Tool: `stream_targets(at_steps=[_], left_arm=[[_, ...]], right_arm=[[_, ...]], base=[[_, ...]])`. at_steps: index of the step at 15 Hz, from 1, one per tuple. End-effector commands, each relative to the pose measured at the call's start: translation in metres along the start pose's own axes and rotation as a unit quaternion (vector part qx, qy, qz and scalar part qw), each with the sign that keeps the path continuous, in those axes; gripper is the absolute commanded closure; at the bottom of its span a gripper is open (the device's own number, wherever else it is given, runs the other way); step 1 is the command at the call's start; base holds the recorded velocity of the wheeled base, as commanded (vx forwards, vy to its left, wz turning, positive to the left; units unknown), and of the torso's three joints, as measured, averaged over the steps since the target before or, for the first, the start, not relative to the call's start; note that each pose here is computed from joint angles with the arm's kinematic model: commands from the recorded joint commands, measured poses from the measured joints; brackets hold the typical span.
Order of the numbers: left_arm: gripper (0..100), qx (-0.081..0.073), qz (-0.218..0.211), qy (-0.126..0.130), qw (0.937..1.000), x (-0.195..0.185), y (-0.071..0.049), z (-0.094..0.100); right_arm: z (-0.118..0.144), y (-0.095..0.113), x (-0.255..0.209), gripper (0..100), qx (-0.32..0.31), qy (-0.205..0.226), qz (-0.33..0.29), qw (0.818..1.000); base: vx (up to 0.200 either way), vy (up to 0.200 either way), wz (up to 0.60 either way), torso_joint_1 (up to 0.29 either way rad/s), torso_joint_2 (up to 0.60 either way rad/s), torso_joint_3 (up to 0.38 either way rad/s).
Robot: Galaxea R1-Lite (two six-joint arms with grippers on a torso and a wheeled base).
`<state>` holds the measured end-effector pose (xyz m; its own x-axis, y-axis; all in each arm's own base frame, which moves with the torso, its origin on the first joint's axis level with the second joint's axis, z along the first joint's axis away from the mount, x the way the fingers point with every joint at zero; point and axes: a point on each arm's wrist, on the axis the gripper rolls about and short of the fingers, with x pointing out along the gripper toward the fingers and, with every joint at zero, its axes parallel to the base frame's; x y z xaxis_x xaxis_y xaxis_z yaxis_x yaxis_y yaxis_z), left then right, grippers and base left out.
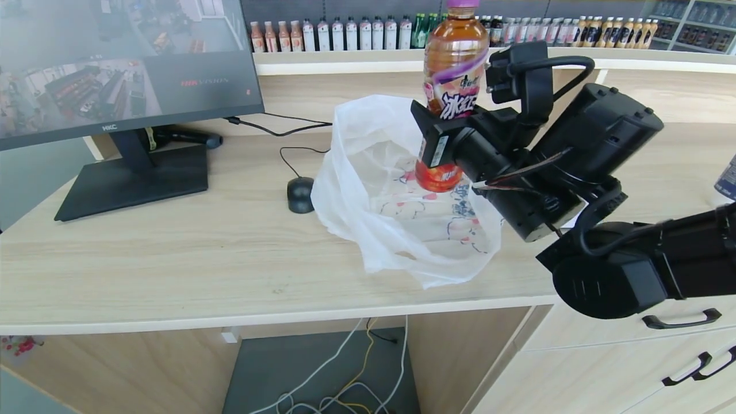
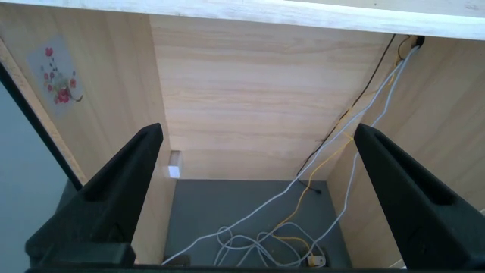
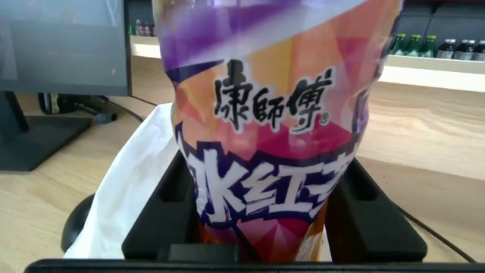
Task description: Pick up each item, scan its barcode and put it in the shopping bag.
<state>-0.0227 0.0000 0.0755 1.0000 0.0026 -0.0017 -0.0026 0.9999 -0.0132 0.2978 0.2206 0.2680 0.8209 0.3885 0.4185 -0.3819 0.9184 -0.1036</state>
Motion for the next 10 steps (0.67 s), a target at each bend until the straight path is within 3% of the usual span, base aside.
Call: stream_targets(at_steps=[1,5,10], left_arm=[[0,0.0,0.0,0.0,1.0,0.0,0.0,0.0],[0,0.0,0.0,0.0,1.0,0.0,0.0,0.0],[0,0.0,0.0,0.0,1.0,0.0,0.0,0.0]], right_arm=[[-0.002,0.001,0.014,100,-0.001,-0.001,-0.002,1.0],[-0.001,0.005,0.044,100,0.002,-0.005,0.046,0.999],[-0.008,0.002,0.06,100,0.022,0.017,0.047,0.999]], base=[[0.0,0.0,0.0,0.0,0.0,0.0],[0.0,0.0,0.0,0.0,0.0,0.0],[0.0,0.0,0.0,0.0,0.0,0.0]])
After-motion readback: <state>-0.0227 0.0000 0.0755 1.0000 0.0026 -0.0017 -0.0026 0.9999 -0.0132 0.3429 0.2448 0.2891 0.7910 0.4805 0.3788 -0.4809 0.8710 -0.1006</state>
